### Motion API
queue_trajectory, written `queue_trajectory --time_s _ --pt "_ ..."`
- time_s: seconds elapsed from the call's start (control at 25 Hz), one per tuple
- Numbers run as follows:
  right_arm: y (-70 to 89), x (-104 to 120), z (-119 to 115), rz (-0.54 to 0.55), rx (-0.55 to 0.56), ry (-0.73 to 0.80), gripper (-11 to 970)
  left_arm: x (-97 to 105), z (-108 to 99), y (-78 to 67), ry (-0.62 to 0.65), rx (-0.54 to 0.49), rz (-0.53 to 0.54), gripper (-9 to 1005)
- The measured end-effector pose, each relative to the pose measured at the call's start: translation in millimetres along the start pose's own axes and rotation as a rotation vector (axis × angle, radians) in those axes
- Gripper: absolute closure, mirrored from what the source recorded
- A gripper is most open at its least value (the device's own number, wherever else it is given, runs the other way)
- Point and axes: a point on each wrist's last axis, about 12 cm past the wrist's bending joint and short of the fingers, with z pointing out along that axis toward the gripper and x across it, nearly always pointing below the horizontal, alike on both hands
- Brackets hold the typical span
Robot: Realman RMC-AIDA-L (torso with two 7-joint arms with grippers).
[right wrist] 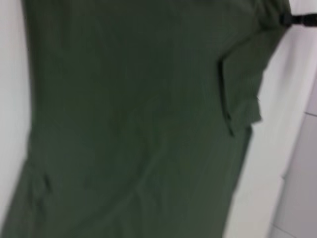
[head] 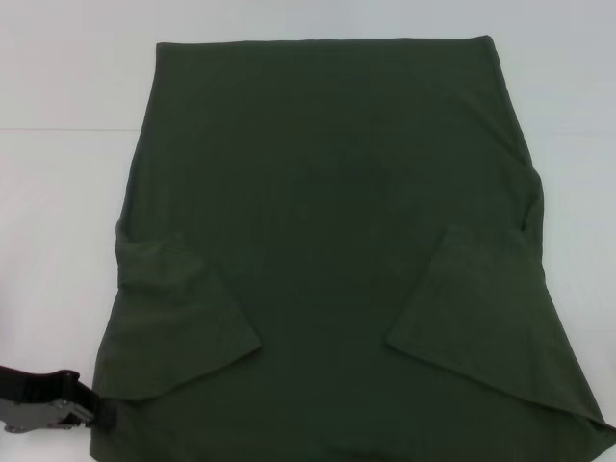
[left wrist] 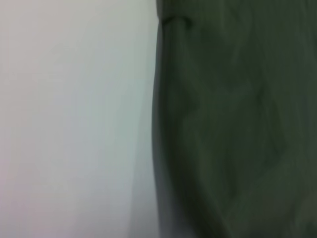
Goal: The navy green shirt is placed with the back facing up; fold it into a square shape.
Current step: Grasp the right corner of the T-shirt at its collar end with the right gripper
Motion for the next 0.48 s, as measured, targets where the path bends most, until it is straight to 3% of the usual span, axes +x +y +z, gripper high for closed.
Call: queue_trajectory --time_s 0.2,0.48 --pt "-2.0 -4 -4 0.042 0.092 0.118 24 -3 -5 -0.7 -0.011 -0.008 -0.001 961" --pt "-11.1 3 20 0.059 0.118 0.203 29 -1 -7 2.0 -0.019 -0.011 -0.011 962"
